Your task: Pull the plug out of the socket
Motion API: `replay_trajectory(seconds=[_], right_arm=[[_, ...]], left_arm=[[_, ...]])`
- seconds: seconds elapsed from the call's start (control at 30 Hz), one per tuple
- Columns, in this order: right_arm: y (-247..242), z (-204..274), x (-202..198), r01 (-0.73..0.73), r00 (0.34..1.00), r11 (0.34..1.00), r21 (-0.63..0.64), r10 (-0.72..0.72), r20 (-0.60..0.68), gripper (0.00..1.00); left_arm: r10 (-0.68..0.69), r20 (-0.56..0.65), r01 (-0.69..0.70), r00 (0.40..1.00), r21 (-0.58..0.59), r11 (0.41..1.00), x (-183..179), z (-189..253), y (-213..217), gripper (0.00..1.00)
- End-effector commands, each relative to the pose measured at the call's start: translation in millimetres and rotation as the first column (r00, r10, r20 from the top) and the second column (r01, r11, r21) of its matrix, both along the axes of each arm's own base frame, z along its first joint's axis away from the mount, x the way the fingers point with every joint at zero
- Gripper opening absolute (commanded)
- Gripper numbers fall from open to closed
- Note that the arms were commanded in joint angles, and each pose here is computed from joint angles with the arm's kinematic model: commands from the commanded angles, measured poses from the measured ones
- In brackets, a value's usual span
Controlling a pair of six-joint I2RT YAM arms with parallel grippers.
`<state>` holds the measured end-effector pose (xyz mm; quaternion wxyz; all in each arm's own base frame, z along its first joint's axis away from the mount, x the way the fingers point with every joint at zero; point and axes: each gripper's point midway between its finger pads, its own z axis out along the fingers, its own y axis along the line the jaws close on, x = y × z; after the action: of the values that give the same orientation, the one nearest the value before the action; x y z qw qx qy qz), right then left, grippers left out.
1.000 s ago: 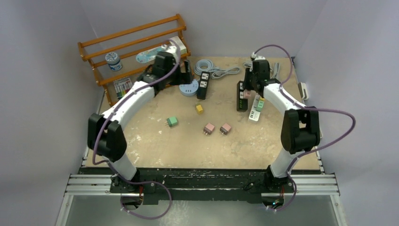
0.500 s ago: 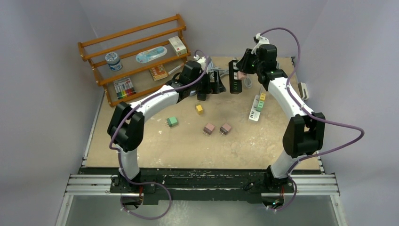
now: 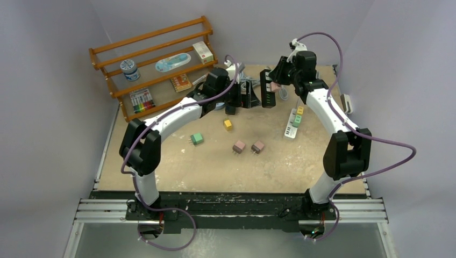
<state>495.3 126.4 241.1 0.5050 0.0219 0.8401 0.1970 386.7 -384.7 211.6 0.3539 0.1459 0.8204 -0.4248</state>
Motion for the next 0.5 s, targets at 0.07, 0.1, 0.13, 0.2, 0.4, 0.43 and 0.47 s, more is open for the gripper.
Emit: replay_trajectory(seconds=[0.07, 0.1, 0.13, 0.2, 0.4, 0.43, 0.47], right_arm=[[13, 46, 5, -0.049, 0.989, 0.997, 0.058, 0.040, 0.139, 0.00], [13, 45, 5, -0.050, 0.990, 0.997, 0.058, 0.041, 0.138, 0.00], [13, 44, 6, -0.049, 0.990, 0.997, 0.058, 0.041, 0.135, 0.00], [13, 42, 7, -0.048, 0.990, 0.997, 0.057, 0.040, 0.132, 0.00], [12, 41, 6, -0.048, 0.990, 0.997, 0.054, 0.041, 0.132, 0.00], [13, 40, 6, -0.050, 0.990, 0.997, 0.052, 0.042, 0.132, 0.00], [13, 39, 6, -0.049, 0.991, 0.997, 0.052, 0.042, 0.129, 0.00]], left_arm=[[-0.066, 0.106, 0.076, 0.992, -0.090, 0.993, -21, 46, 1, 0.95], [-0.064, 0.103, 0.075, 0.993, -0.097, 0.992, -22, 47, 1, 0.96], [-0.067, 0.105, 0.079, 0.992, -0.111, 0.991, -23, 50, 0, 0.95], [-0.075, 0.108, 0.090, 0.991, -0.142, 0.986, -25, 58, -2, 0.96], [-0.093, 0.103, 0.111, 0.990, -0.185, 0.976, -28, 66, -7, 0.96], [-0.094, 0.097, 0.112, 0.991, -0.189, 0.976, -28, 65, -8, 0.96], [-0.094, 0.092, 0.111, 0.991, -0.193, 0.975, -28, 64, -9, 0.96]])
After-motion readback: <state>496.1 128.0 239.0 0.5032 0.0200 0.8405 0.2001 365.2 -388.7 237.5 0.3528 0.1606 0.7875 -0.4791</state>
